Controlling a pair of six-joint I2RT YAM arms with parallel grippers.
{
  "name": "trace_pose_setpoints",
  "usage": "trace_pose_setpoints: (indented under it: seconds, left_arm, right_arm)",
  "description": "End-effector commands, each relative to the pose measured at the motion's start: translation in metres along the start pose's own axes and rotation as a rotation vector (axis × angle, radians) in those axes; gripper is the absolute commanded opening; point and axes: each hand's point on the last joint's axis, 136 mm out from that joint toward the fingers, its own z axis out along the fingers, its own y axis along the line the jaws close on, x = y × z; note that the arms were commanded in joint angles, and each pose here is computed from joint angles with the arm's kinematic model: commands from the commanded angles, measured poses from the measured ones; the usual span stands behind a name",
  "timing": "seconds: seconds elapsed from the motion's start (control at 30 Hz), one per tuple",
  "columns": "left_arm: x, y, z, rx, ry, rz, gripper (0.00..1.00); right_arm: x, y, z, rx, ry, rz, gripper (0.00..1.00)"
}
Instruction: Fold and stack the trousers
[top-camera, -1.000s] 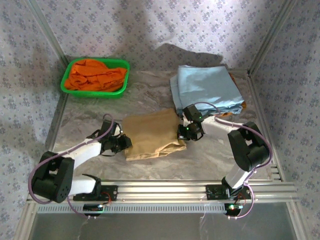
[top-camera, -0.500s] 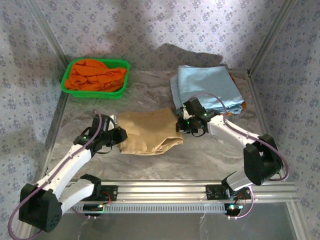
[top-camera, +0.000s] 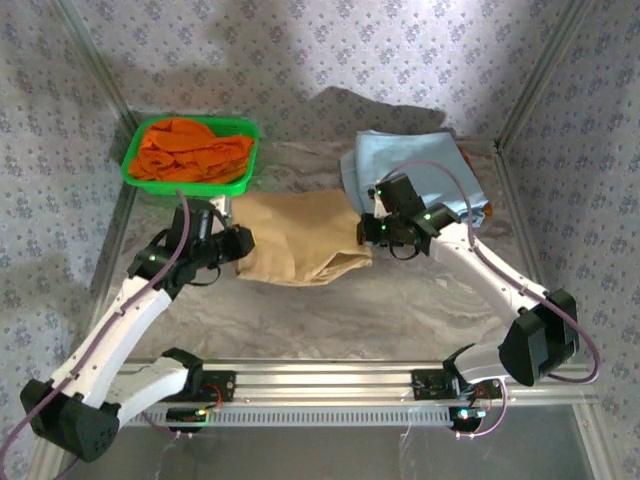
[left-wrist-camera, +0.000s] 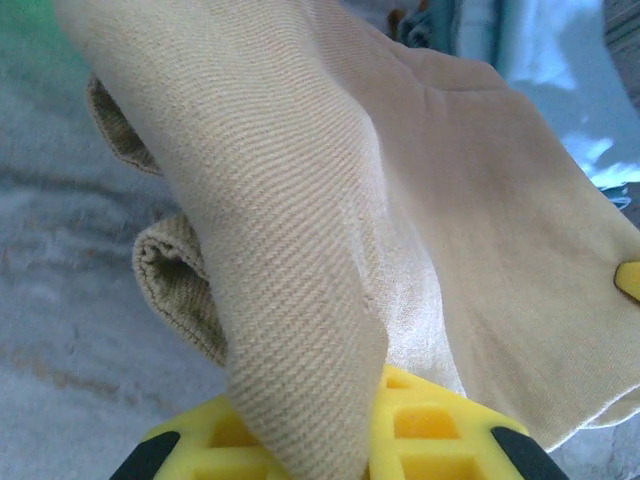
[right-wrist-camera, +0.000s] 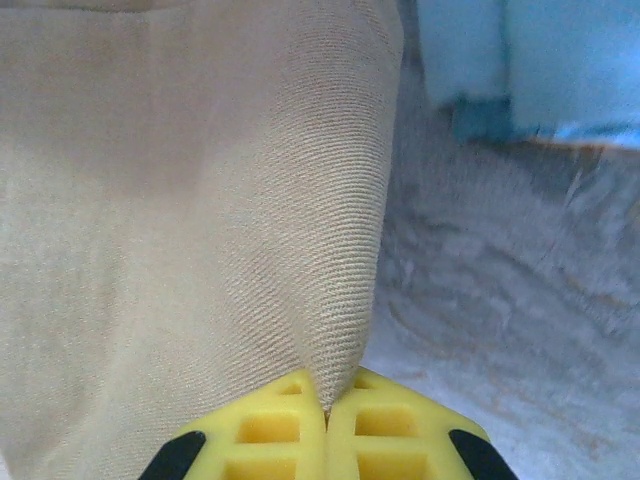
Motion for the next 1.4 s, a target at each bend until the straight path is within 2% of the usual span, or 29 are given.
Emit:
trace_pose_setpoints:
  seconds: [0.0,0.2,0.37,0.53,0.67,0.77,0.93,1.1,1.37]
  left_arm:
    - [-0.042,-0.031,-0.009,0.037,-0.116,0.070,0.00]
    - [-0.085,-0.085,0.020,0.078,-0.180,0.184,0.00]
    - [-0.109,-0.131,0.063,0.139,-0.236,0.236,0.00]
    - [-0.120,-0.167,0.112,0.160,-0.281,0.300,0.00]
    - [-0.124,-0.185,0.151,0.168,-0.285,0.294,0.00]
    - [-0.121,-0.200,0.183,0.172,-0.260,0.305,0.00]
    - [-0.128,-0.227,0.209,0.174,-0.262,0.339,0.00]
    - [-0.119,-0.220,0.236,0.124,-0.215,0.335,0.00]
    - [-0.078,-0.178,0.277,0.066,-0.077,0.218,0.00]
  right_arm:
    - [-0.034,-0.008,-0.032,0.049,-0.094,0.001,0.00]
    - [-0.093,-0.052,-0.073,0.137,-0.226,0.083,0.00]
    - [-0.135,-0.125,-0.100,0.229,-0.352,0.222,0.00]
    - [-0.162,-0.181,-0.107,0.269,-0.392,0.282,0.00]
    - [-0.181,-0.226,-0.110,0.284,-0.421,0.362,0.00]
    - [-0.195,-0.249,-0.101,0.295,-0.418,0.385,0.00]
    - [-0.215,-0.278,-0.090,0.302,-0.412,0.407,0.00]
    - [-0.218,-0.308,-0.071,0.316,-0.373,0.447,0.00]
    - [-0.190,-0.355,-0.018,0.320,-0.254,0.547,0.02]
